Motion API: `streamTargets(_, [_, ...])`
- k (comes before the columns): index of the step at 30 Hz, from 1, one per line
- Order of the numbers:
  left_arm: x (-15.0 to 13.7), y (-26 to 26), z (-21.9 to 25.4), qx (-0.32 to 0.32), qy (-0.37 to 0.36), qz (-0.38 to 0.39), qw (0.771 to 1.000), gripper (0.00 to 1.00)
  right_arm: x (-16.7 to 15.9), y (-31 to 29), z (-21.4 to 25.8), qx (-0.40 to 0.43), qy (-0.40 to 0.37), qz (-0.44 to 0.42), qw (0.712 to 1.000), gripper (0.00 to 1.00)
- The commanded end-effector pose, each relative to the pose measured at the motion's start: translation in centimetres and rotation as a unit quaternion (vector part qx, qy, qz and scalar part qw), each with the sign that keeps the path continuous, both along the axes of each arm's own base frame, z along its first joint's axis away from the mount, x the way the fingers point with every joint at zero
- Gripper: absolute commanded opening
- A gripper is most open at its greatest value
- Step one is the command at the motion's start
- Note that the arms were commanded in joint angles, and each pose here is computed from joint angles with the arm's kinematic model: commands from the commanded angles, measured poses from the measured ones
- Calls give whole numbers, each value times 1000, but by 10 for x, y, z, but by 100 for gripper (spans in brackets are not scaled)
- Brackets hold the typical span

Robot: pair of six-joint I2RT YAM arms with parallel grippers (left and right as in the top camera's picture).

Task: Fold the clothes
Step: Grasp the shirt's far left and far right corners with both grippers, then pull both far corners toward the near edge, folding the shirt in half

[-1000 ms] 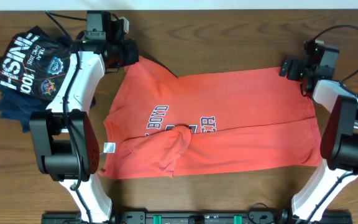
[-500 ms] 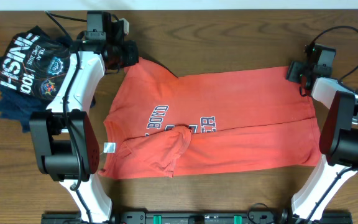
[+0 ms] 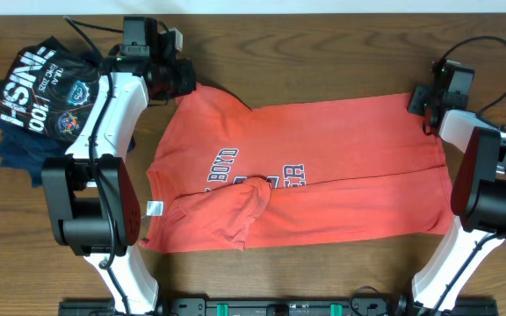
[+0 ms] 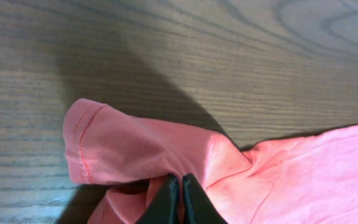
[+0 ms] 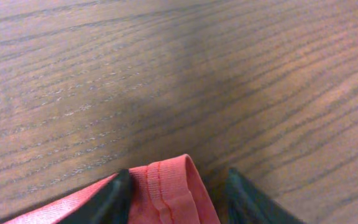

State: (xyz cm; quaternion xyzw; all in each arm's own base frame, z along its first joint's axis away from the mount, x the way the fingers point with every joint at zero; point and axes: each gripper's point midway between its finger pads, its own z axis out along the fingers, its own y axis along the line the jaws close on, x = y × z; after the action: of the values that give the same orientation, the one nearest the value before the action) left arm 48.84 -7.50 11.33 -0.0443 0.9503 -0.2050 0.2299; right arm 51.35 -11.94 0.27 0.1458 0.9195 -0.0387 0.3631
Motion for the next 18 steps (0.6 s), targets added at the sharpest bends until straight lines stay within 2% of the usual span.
streamTargets(1, [-2, 2, -5, 0, 6, -3, 1000, 6, 2, 3, -3, -2, 2, -2, 1000, 36])
streamTargets(3, [-2, 2, -5, 0, 6, -3, 1000, 6, 2, 4, -3, -2, 2, -2, 1000, 29])
streamTargets(7, [-2, 2, -5, 0, 6, -3, 1000, 6, 2, 3, -3, -2, 2, -2, 1000, 2])
streamTargets(13, [-6, 2, -7, 0, 14, -3, 1000, 6, -4, -6, -3, -7, 12, -33, 999, 1])
streamTargets(18, [-15, 2, -10, 0, 35, -3, 999, 6, -15, -12, 21, -6, 17, -42, 999, 1])
